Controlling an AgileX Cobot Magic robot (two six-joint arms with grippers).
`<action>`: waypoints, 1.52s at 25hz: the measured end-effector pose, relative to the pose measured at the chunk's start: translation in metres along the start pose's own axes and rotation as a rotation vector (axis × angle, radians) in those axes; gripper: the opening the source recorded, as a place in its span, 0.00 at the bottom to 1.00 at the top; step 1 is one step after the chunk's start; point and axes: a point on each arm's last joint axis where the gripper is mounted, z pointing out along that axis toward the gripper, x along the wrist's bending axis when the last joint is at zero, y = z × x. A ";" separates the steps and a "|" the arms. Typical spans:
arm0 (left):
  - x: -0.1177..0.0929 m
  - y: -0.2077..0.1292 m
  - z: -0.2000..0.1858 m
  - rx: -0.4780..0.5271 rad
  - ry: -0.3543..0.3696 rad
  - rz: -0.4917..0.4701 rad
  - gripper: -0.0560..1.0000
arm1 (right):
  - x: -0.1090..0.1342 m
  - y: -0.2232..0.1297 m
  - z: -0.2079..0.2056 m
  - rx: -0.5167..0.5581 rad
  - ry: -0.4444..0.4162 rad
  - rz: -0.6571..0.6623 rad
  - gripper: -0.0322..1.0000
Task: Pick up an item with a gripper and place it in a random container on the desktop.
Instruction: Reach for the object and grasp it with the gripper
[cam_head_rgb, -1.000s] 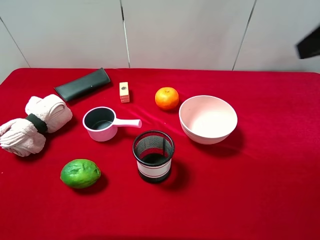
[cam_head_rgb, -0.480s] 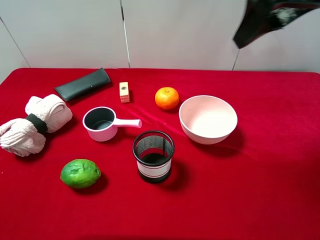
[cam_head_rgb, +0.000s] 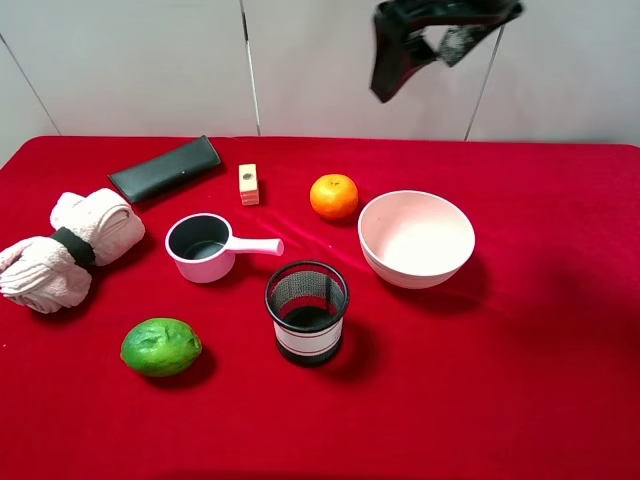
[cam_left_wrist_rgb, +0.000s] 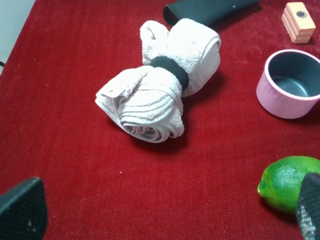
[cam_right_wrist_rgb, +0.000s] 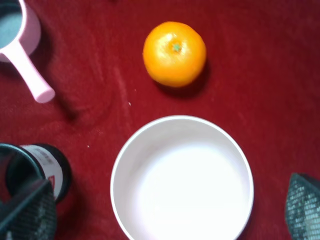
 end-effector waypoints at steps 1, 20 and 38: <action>0.000 0.000 0.000 0.000 0.000 0.000 0.99 | 0.001 0.004 0.006 0.009 0.004 -0.006 0.70; 0.000 0.000 0.000 0.000 0.000 0.000 0.99 | -0.017 0.045 0.127 0.125 0.031 0.011 0.70; 0.000 0.000 0.000 0.000 0.000 0.000 0.99 | -0.026 0.036 0.214 0.154 0.027 0.002 0.70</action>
